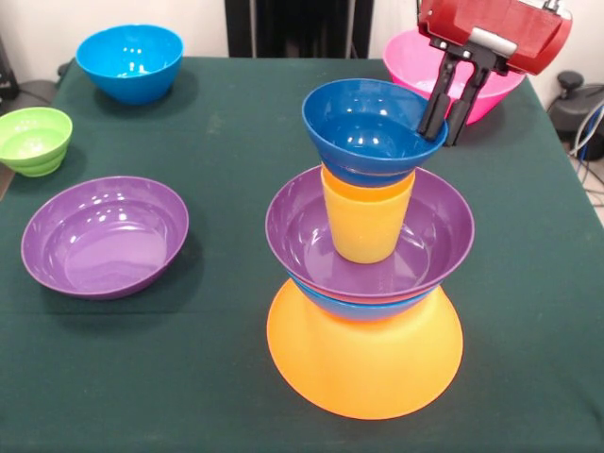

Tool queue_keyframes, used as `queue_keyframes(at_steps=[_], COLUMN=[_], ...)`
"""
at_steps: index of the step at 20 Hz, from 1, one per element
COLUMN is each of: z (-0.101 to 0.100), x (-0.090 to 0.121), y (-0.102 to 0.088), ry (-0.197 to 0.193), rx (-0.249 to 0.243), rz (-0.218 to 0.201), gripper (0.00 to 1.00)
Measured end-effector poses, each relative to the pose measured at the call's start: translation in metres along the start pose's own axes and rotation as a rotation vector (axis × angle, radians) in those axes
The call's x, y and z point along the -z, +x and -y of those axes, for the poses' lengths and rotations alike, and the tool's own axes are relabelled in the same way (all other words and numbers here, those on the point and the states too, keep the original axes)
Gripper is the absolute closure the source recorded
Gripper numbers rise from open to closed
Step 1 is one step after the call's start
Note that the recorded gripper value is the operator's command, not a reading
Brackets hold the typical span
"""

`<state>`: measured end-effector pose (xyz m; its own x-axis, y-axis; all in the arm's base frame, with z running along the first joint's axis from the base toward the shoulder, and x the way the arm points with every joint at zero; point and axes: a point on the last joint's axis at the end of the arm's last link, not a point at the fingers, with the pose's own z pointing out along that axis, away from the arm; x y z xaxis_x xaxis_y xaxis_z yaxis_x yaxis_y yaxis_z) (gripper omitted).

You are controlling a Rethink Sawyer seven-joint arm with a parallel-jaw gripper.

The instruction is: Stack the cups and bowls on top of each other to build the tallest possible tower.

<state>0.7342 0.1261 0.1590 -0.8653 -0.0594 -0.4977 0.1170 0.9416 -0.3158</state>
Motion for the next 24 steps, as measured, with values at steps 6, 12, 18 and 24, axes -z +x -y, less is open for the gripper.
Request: queue_keyframes(at_steps=[6,12,18,24], z=[-0.001,-0.002,-0.008,-0.012], x=[-0.002,0.001,0.000,0.000], y=[-0.005,-0.010,-0.011,-0.012], ry=[-0.023,-0.039,-0.059,-0.068], rx=[-0.020,-0.031,-0.040,-0.040], rz=[-0.001,0.004,0.002,0.002], gripper=[1.00,1.00,1.00,1.00])
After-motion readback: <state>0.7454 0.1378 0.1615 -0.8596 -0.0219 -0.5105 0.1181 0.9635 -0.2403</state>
